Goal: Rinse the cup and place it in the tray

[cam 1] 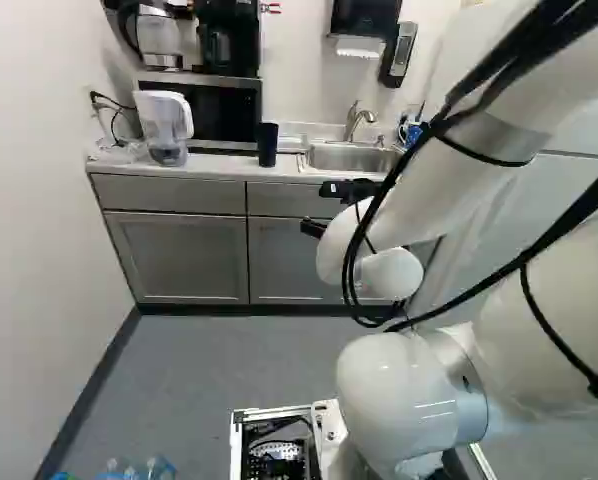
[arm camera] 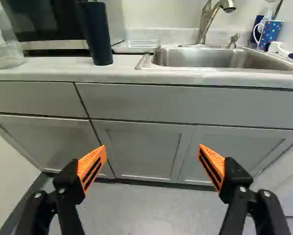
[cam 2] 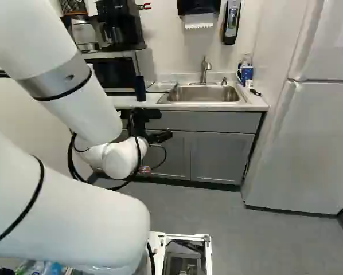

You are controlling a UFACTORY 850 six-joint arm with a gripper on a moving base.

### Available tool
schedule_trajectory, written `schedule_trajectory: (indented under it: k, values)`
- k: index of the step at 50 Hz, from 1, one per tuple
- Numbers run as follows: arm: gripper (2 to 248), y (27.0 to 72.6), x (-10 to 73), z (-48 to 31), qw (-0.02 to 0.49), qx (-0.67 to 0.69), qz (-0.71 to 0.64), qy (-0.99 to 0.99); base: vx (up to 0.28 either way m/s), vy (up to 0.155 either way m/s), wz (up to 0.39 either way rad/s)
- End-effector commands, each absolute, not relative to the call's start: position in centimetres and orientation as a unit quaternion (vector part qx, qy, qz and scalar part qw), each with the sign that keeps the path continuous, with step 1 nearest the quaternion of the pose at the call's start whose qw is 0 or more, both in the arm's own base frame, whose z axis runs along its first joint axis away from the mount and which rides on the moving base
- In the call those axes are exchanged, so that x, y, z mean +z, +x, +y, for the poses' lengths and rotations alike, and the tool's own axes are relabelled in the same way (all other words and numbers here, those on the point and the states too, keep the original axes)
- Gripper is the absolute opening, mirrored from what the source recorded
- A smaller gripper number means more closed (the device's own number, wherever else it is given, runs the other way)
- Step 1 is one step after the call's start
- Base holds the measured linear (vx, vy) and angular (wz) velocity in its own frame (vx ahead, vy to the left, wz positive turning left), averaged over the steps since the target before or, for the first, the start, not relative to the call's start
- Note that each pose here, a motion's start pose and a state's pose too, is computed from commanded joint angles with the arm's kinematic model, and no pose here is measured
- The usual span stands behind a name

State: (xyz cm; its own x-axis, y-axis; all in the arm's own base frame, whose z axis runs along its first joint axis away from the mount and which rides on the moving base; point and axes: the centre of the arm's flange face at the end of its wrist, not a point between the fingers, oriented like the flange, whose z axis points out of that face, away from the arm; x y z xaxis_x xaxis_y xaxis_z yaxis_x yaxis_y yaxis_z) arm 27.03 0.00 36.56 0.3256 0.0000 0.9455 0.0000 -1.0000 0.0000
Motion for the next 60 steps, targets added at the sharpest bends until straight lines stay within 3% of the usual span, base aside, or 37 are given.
schedule_trajectory:
  k: [24,60]
  values:
    - [247,27.2,37.0,0.0,0.000,0.586,0.000,0.810,0.000,0.000,0.000]
    - [247,31.3,40.7,0.0,0.000,0.620,0.000,0.784,0.000,0.000,0.000]
